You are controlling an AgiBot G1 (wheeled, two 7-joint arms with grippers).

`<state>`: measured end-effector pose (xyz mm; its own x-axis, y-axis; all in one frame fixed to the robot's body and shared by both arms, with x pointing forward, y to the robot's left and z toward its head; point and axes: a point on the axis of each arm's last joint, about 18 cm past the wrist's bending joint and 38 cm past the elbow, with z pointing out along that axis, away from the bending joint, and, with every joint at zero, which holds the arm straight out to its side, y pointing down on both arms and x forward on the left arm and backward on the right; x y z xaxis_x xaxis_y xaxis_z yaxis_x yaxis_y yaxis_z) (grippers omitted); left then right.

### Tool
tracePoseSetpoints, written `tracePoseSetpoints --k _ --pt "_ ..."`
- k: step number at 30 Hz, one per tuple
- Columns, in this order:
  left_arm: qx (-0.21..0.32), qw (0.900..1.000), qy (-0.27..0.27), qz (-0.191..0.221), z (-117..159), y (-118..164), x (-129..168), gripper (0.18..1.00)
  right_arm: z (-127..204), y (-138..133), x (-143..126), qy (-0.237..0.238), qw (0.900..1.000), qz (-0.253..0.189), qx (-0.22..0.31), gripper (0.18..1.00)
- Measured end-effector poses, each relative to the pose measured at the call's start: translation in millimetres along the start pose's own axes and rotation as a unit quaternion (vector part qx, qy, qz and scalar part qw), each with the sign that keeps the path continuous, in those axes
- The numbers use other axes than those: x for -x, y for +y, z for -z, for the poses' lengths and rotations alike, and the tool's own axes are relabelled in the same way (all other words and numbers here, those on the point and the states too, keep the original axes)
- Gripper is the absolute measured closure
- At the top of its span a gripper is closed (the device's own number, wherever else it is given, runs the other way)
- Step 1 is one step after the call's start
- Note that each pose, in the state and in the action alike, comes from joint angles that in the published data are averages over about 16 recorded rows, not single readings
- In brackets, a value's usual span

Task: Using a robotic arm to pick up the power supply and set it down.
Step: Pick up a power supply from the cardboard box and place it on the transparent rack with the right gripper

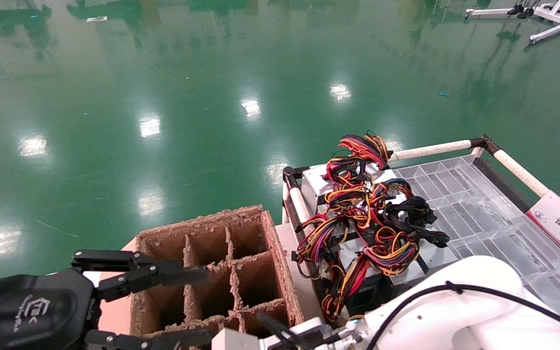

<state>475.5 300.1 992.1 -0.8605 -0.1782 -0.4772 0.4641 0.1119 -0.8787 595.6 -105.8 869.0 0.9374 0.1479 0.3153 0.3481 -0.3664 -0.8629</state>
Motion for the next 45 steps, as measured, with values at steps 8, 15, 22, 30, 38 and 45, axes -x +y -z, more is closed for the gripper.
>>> tracePoseSetpoints --k 8,15,22,30,38,45 --pt "0.000 1.0000 0.000 0.000 0 0 0 0.559 28 -20 4 0.024 0.997 -0.003 -0.075 0.952" --pt "0.000 1.0000 0.000 0.000 0 0 0 0.404 61 -37 9 0.056 0.989 0.002 -0.133 0.953" --pt "0.000 1.0000 0.000 0.000 0 0 0 0.291 96 -52 16 0.085 0.981 0.013 -0.173 0.953" --pt "0.000 1.0000 0.000 0.000 0 0 0 0.213 129 -68 28 0.107 0.973 0.029 -0.202 0.954" --pt "0.000 1.0000 0.000 0.000 0 0 0 0.185 162 -86 40 0.129 0.964 0.048 -0.226 0.954" --pt "0.000 1.0000 0.000 0.000 0 0 0 0.184 210 -104 52 0.166 0.958 0.074 -0.223 0.954"
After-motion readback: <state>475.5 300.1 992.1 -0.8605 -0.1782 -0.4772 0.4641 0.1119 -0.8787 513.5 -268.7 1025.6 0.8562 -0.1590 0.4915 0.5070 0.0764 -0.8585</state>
